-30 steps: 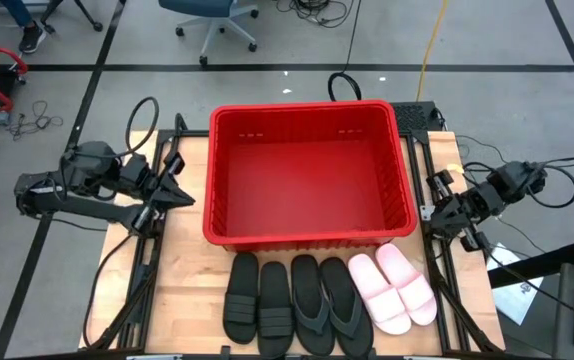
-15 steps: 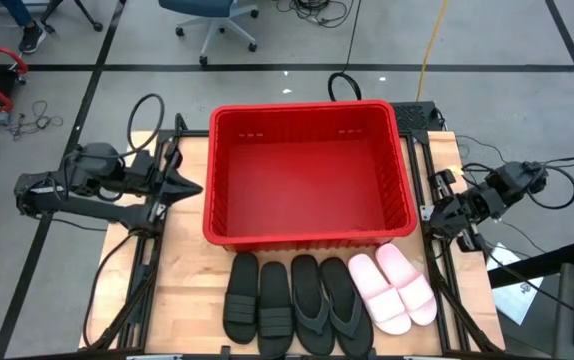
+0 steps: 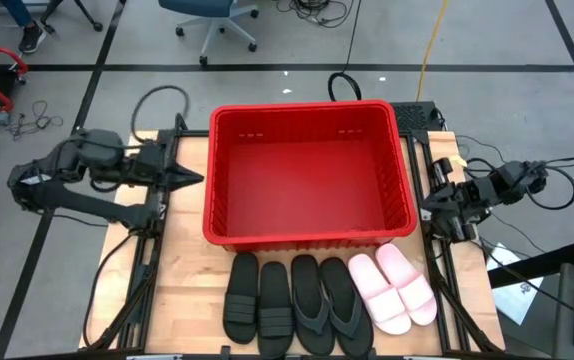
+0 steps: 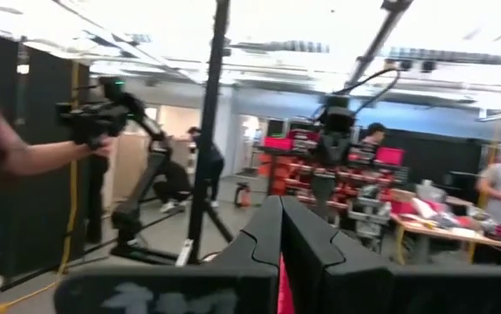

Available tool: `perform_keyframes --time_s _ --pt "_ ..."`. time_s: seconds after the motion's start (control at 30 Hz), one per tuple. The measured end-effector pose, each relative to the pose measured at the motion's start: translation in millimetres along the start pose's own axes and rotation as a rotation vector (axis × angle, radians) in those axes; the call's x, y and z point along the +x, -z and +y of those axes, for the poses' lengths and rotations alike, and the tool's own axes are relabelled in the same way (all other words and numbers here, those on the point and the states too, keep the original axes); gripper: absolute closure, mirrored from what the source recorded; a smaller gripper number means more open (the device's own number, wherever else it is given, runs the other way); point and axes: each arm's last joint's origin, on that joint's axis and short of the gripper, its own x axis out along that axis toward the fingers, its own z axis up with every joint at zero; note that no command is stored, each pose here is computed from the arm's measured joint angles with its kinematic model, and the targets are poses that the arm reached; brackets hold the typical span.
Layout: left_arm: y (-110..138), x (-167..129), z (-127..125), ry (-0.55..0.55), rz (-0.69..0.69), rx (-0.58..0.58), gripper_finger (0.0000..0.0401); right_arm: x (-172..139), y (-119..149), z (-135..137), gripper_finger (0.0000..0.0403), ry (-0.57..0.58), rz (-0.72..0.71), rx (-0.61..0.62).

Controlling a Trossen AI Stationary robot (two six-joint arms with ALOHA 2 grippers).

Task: Pick and place slides into bin
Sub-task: Put the left black slide into the red container

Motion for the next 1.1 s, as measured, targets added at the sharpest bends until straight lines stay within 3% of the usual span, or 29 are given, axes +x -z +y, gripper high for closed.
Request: perform_keyframes --time_s 0.33,0.83,1.1 --pt "1 41 -21 0.074 0.369 -0.045 0.0400 0 2 0 0.0403 -0.005 0.020 0.002" --pt "20 68 -89 0.329 0.609 -0.203 0.0400 -1 10 2 0.0403 -0.039 0.105 0.056" --pt "32 67 -124 0.297 0.677 -0.256 0.0398 -1 11 5 0.0403 -0.125 0.103 0.060"
